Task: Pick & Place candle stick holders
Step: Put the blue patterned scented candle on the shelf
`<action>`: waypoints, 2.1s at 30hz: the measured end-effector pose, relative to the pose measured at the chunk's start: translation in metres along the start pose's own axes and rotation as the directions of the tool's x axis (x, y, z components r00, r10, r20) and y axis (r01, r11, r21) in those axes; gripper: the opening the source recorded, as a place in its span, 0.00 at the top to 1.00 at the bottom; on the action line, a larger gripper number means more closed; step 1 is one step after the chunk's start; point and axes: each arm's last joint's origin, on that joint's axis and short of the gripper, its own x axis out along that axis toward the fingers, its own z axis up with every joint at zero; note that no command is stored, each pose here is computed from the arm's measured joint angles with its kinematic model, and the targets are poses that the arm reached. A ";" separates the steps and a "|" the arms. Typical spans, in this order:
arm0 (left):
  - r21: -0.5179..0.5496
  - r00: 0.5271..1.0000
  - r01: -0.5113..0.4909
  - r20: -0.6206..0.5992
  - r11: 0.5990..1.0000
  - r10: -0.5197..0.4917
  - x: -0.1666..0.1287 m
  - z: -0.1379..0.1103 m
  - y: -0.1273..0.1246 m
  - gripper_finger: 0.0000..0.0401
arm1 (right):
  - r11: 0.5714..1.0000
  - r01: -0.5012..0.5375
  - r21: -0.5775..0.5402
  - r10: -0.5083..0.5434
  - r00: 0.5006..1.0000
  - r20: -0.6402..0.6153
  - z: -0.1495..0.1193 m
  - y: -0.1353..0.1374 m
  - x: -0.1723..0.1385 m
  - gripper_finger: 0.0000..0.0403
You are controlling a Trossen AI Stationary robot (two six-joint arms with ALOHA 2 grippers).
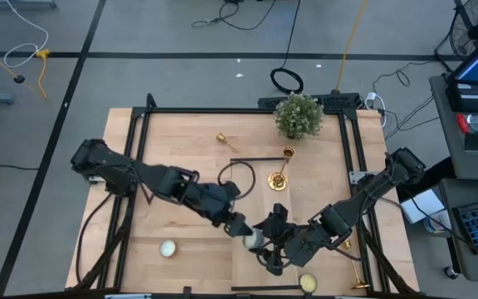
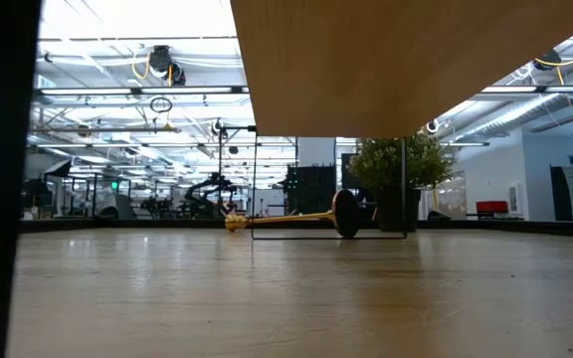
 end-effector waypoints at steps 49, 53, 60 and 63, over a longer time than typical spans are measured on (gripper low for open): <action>0.121 0.971 0.018 0.235 0.992 -0.046 -0.053 -0.080 -0.030 0.08 | 0.949 -0.278 0.150 0.182 0.871 0.457 -0.145 0.009 -0.059 0.28; 0.119 0.971 0.019 0.235 0.993 -0.047 -0.053 -0.081 -0.030 0.08 | 0.935 -0.346 0.076 0.255 0.807 0.533 -0.149 -0.002 -0.062 0.28; 0.186 0.940 -0.081 0.342 0.979 0.013 -0.053 -0.078 -0.025 0.08 | 0.940 -0.325 -0.101 0.323 0.758 0.566 -0.142 0.000 -0.068 0.28; 0.184 0.910 -0.160 0.407 0.970 0.072 -0.054 -0.076 -0.019 0.08 | 0.931 -0.342 -0.131 0.356 0.764 0.538 -0.145 0.001 -0.066 0.28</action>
